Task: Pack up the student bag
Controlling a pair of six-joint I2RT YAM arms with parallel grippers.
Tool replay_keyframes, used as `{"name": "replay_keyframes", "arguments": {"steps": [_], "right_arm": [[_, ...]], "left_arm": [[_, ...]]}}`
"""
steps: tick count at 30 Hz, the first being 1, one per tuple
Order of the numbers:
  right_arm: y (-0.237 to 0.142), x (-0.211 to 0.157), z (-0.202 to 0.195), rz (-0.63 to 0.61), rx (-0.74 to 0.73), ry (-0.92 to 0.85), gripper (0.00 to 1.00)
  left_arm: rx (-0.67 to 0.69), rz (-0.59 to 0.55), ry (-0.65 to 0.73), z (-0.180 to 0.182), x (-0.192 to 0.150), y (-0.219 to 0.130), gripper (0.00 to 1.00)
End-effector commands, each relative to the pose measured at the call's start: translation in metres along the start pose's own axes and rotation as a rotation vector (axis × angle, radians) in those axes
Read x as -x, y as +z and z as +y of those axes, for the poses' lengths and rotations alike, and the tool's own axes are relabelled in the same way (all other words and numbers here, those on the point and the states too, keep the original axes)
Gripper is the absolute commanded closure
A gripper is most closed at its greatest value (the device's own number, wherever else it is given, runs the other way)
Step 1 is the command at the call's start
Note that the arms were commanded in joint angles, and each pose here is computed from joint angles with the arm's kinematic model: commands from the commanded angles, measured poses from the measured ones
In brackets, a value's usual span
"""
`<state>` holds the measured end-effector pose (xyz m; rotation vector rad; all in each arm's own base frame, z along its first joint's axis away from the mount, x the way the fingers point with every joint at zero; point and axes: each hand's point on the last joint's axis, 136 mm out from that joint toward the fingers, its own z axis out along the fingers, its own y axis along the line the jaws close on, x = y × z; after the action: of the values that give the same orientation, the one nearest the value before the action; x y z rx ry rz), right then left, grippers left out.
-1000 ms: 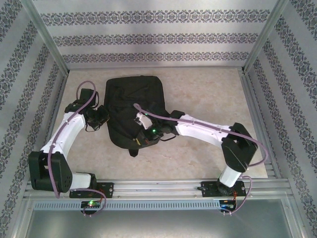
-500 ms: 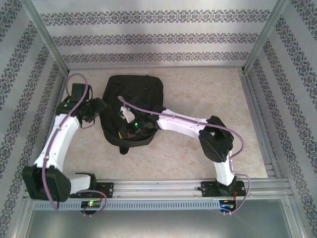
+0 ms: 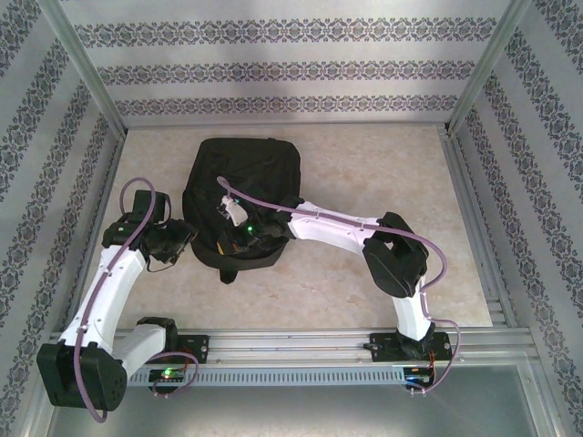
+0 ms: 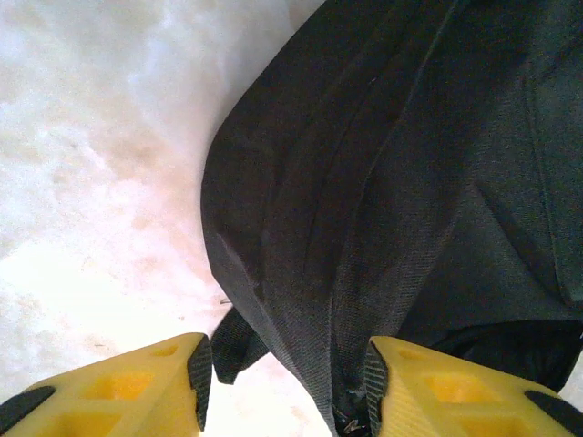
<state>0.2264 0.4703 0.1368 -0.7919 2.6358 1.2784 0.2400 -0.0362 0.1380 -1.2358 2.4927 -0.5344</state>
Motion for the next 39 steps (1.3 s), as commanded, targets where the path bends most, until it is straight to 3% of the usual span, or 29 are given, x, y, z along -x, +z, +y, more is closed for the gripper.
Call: {"name": "replay_keyframes", "arguments": {"steps": [1, 10, 19, 39], "right_arm": [[0.0, 0.0, 0.008, -0.006, 0.038, -0.016, 1.0], [0.0, -0.006, 0.008, 0.008, 0.039, -0.01, 1.0], [-0.012, -0.037, 0.003, 0.069, 0.028, -0.01, 1.0], [-0.065, -0.069, -0.055, 0.058, -0.123, 0.052, 1.0]], "left_arm": [[-0.025, 0.053, -0.03, -0.003, -0.011, 0.015, 0.52], [0.006, 0.052, 0.024, -0.001, -0.017, 0.032, 0.65], [0.082, -0.021, 0.081, 0.014, 0.0, 0.034, 1.0], [0.109, -0.08, 0.072, 0.025, 0.027, 0.02, 1.0]]}}
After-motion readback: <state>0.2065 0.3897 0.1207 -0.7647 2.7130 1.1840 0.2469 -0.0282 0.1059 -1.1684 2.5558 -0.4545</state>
